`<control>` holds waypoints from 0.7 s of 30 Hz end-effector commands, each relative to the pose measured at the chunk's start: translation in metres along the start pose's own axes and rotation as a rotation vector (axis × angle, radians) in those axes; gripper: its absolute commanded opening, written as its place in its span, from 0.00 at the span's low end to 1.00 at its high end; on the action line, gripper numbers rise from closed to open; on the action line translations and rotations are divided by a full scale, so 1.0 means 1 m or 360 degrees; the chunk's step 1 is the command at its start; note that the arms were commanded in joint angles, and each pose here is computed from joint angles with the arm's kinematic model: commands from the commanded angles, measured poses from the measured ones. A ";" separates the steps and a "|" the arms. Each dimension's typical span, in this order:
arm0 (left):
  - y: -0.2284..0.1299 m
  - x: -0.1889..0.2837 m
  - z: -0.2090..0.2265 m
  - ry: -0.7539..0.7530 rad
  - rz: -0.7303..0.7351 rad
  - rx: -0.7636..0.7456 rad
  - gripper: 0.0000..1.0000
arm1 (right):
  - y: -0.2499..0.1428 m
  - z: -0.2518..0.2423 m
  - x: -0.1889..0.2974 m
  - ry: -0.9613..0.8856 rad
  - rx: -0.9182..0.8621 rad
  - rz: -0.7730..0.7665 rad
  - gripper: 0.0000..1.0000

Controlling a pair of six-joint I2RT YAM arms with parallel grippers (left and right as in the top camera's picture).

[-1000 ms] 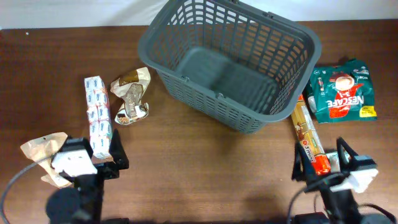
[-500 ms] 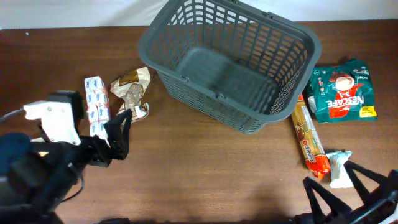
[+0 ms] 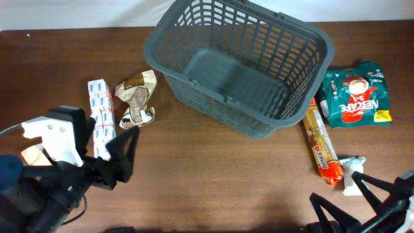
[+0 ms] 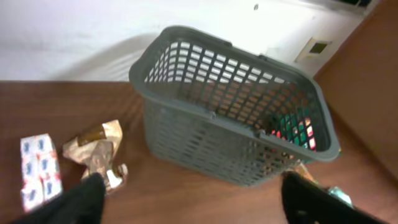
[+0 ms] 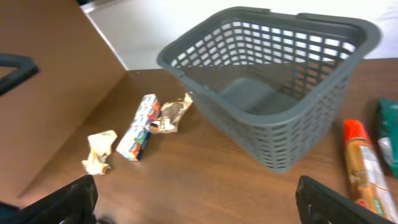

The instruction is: Pack container

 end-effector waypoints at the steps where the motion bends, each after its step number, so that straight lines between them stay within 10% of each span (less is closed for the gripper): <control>1: 0.000 0.004 -0.007 -0.0050 0.0001 0.0003 0.48 | -0.001 0.013 0.001 0.0116 0.0032 0.0032 0.73; 2: -0.003 0.004 -0.007 -0.0051 0.0015 0.0010 0.26 | -0.001 0.013 0.001 0.0119 0.0032 0.0034 0.31; 4: -0.009 0.005 -0.007 -0.0052 0.0058 0.0032 0.10 | -0.002 0.013 0.001 0.0113 0.0028 0.0039 0.03; 15: -0.067 0.015 0.028 0.0324 0.0451 0.0075 0.02 | -0.011 -0.072 0.015 -0.0696 -0.0125 0.0003 0.04; 21: -0.094 0.011 0.042 0.0423 0.0620 0.0106 0.02 | 0.023 -0.067 -0.023 -0.0599 -0.0222 -0.0022 0.03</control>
Point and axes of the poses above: each gripper's point midway between its finger pads, its own x axis back along the fingers, its own z axis along the line the jaws close on, y = z × x, the point moved 1 cm from there along x, back along the fingers, and after that the axes turned 9 degrees about -x, right-handed, at the moved point
